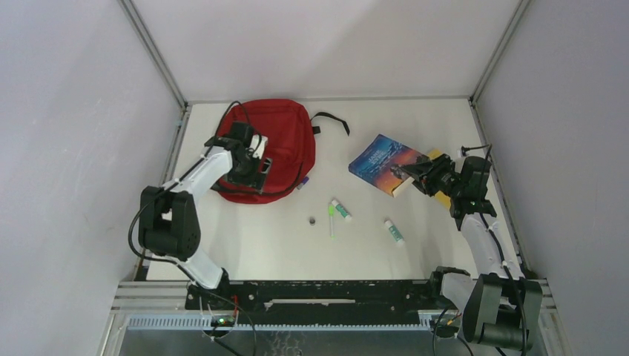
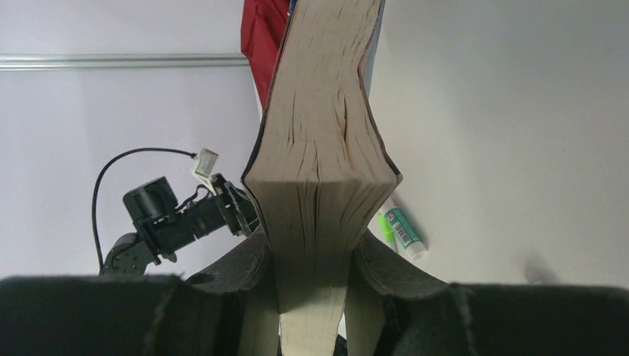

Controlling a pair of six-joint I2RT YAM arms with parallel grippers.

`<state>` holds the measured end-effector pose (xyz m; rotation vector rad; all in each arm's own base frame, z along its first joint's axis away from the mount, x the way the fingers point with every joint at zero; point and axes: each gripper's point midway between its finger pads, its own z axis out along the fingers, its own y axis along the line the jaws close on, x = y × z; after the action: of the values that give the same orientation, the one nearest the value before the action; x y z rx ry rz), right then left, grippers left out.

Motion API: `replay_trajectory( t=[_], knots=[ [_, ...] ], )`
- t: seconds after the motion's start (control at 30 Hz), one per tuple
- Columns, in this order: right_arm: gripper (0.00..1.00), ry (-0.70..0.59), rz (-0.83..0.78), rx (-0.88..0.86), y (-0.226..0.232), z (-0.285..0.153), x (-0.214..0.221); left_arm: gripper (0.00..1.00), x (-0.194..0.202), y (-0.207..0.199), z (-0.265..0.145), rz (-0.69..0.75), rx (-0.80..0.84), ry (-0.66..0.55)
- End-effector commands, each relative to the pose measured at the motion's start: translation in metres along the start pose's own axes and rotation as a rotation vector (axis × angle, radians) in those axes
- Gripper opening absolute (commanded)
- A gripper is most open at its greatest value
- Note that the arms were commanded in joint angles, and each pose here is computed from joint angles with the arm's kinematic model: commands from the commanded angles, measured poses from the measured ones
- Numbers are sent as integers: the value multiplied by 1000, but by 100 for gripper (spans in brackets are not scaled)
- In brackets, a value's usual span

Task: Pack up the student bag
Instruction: Pick up the book from the center of the board, then place the book in the student bag.

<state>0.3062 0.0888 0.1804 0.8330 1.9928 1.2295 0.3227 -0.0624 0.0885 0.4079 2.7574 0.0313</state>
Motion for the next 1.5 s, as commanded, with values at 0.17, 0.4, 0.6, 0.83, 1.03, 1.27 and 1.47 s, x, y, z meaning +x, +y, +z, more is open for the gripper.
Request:
replay_trajectory(
  t=[0.17,0.4,0.6,0.83,1.03,1.27,1.47],
  knots=[
    [0,-34,-151,-209,70,-13,-13,41,-24,-27,-2,-38,164,-16],
    [0,-36,-160,-195,67,-14,-11,0,-46,-51,-34,-62,234,-119],
    [0,-34,-161,-183,64,-12,-10,0,-65,-75,-64,-126,338,-219],
    [0,-29,-167,-184,66,-10,-7,0,-85,-104,-85,-147,427,-282],
    [0,-16,-176,-164,60,-10,-3,0,-101,-107,-101,-192,453,-341],
    [0,-8,-204,-126,50,-9,2,0,-126,-103,-134,-227,459,-421],
    [0,-70,-222,11,18,-6,-12,0,-140,-88,-152,-264,416,-495]
  ],
)
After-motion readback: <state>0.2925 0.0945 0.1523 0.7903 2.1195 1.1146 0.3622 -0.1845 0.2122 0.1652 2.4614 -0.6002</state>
